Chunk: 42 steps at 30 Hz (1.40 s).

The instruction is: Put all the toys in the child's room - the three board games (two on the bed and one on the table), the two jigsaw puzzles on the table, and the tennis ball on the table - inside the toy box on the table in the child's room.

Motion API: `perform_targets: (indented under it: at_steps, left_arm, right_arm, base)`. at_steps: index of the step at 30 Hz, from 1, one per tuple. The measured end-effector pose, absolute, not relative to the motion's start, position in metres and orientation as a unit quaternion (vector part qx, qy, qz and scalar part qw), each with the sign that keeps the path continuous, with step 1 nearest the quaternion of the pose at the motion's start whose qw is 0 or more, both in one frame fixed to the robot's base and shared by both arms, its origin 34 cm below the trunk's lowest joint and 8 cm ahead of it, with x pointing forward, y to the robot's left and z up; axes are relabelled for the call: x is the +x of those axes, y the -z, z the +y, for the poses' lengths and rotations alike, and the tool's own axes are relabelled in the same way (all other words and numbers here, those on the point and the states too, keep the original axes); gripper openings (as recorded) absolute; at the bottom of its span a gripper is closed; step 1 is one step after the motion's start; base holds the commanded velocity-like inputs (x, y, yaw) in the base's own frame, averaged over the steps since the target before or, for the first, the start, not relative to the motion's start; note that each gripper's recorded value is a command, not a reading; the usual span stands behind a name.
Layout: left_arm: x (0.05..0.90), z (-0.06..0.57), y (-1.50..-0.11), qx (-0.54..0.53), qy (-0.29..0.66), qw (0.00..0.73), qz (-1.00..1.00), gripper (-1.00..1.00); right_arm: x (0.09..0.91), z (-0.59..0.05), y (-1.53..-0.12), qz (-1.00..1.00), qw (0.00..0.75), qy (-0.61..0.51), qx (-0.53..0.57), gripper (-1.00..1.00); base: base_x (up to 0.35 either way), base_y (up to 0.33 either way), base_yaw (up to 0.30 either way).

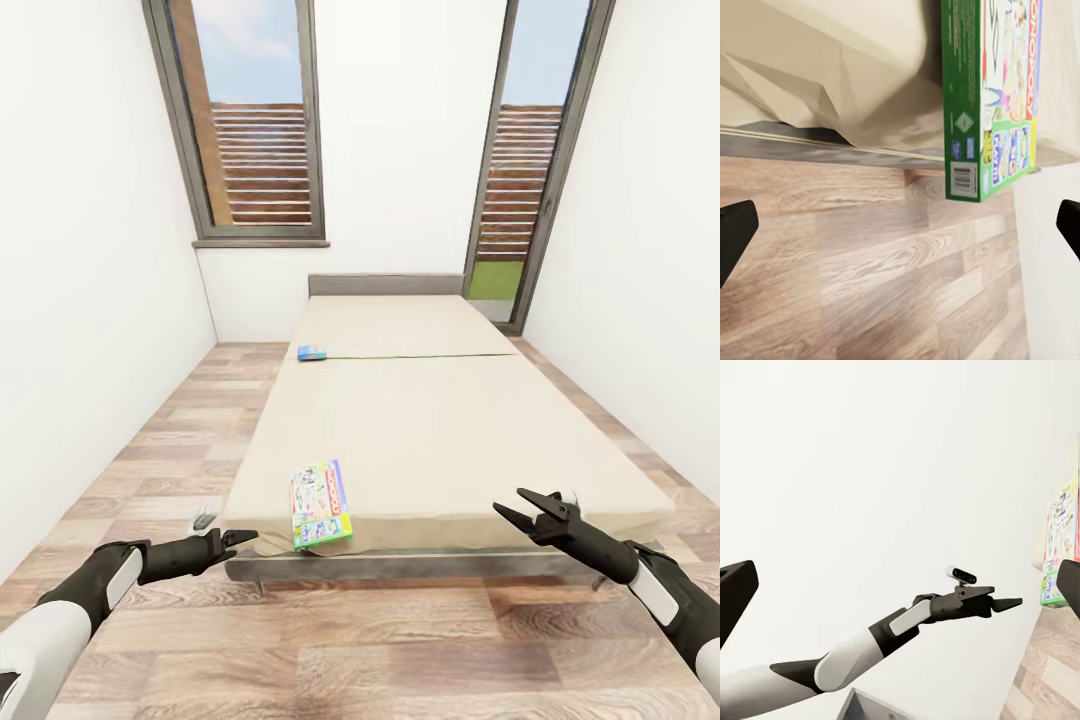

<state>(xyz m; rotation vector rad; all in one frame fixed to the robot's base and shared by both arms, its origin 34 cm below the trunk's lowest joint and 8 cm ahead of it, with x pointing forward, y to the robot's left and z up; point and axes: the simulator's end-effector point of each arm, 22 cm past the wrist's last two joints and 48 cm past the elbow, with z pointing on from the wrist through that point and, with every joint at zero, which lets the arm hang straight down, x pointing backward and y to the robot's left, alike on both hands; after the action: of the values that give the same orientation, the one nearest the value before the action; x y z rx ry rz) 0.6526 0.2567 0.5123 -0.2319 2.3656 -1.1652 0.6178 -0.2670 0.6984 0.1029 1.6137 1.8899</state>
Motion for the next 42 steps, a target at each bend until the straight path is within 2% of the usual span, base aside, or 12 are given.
perform_targets:
  at_steps: [34, 42]
  left_arm:
    - [0.653, 0.257, -0.513, -0.084, 0.427, 0.246, 0.866, 1.0]
    - [0.653, 0.257, -0.513, -0.084, 0.428, 0.246, 0.866, 1.0]
  right_arm:
    - [0.618, -0.268, -0.701, 0.612, 0.324, -0.72, 0.037, 1.0]
    - [0.589, -0.235, -0.737, 0.593, 0.333, -0.731, -0.062, 1.0]
  base:
    - [0.0, -0.11, 0.0]
    - [0.0, -0.007, 0.0]
